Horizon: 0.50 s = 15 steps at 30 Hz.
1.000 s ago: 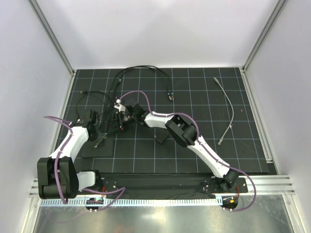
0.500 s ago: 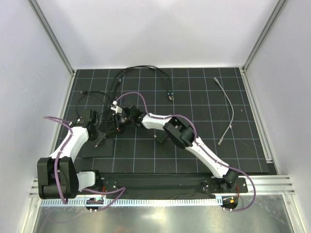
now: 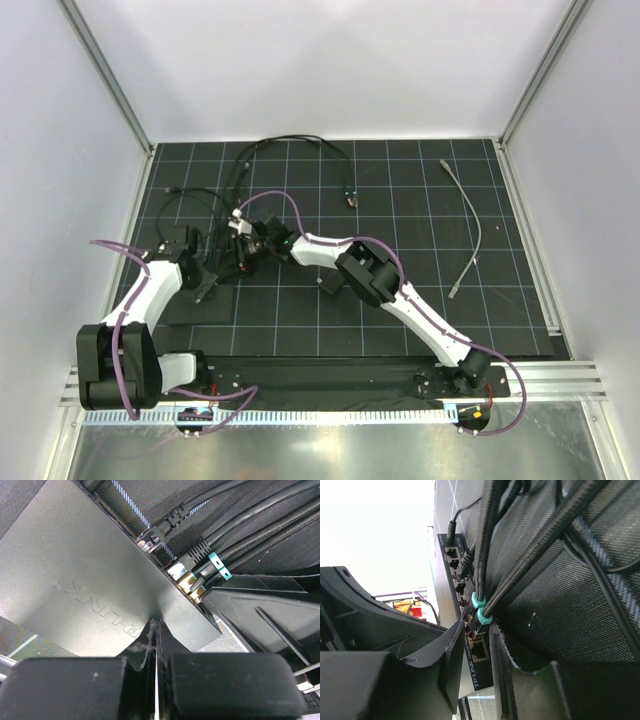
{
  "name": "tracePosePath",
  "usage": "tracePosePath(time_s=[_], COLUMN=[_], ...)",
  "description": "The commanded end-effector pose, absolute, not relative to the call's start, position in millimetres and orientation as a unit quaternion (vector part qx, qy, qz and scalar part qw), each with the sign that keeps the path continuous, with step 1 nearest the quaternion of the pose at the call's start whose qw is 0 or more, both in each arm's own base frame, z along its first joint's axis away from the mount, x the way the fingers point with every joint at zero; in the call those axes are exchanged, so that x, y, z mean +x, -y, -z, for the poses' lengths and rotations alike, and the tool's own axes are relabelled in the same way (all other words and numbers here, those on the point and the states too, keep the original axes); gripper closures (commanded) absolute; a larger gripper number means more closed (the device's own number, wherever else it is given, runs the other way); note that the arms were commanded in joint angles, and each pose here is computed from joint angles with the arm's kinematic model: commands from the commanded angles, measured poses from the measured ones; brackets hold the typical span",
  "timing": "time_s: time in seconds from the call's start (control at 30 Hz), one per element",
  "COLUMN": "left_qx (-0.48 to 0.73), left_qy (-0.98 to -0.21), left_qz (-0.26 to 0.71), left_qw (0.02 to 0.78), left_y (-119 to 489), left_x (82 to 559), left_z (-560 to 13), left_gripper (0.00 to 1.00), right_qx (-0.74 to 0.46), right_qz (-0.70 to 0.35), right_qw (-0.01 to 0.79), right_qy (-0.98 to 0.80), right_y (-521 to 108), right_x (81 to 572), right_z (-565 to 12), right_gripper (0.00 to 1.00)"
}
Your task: Pull the plug from the switch port
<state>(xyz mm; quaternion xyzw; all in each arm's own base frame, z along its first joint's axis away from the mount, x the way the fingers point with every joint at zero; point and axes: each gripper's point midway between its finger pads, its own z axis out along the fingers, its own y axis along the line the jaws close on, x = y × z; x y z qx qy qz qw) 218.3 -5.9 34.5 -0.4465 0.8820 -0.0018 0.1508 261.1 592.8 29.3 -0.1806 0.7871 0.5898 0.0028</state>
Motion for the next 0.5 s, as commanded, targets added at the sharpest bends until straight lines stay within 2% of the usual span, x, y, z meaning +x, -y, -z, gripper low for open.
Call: tracePosePath(time_s=[0.0,0.07,0.13,0.17,0.2,0.3,0.33,0.37,0.47], left_qx=[-0.457,-0.46,-0.463,-0.468,-0.471,-0.477,-0.477,-0.478,-0.474], left_qy=[-0.883,-0.881,-0.88,-0.877,-0.876,-0.873,-0.874,-0.873,-0.876], left_qz=[-0.034,-0.036,-0.043,-0.047,-0.054,-0.073,-0.08,-0.083,-0.084], left_qw=[0.105,0.103,0.095,0.092,0.089,0.063,0.05,0.044,0.025], left_y=[2,2,1,0,-1,-3,-2,-3,1], left_x=[194,193,189,188,186,174,169,166,160], left_z=[-8,-8,-7,-7,-7,-1,1,2,9], left_gripper=[1.0,1.0,1.0,1.0,1.0,1.0,1.0,1.0,1.0], right_qx=[-0.15,-0.139,-0.136,-0.129,-0.117,-0.084,-0.091,-0.077,-0.112], right_qz=[-0.532,-0.516,-0.504,-0.502,-0.494,-0.481,-0.477,-0.439,-0.399], right_qw=[-0.012,-0.004,0.003,0.012,0.01,0.063,0.092,0.158,0.238], right_qy=[-0.833,-0.845,-0.853,-0.855,-0.862,-0.87,-0.869,-0.881,-0.878], right_y=[-593,-592,-591,-592,-587,-584,-583,-578,-575], right_x=[247,250,249,252,250,265,271,294,305], right_z=[22,28,31,31,39,34,31,27,27], right_gripper=[0.67,0.74,0.87,0.96,0.99,0.99,0.99,0.99,0.99])
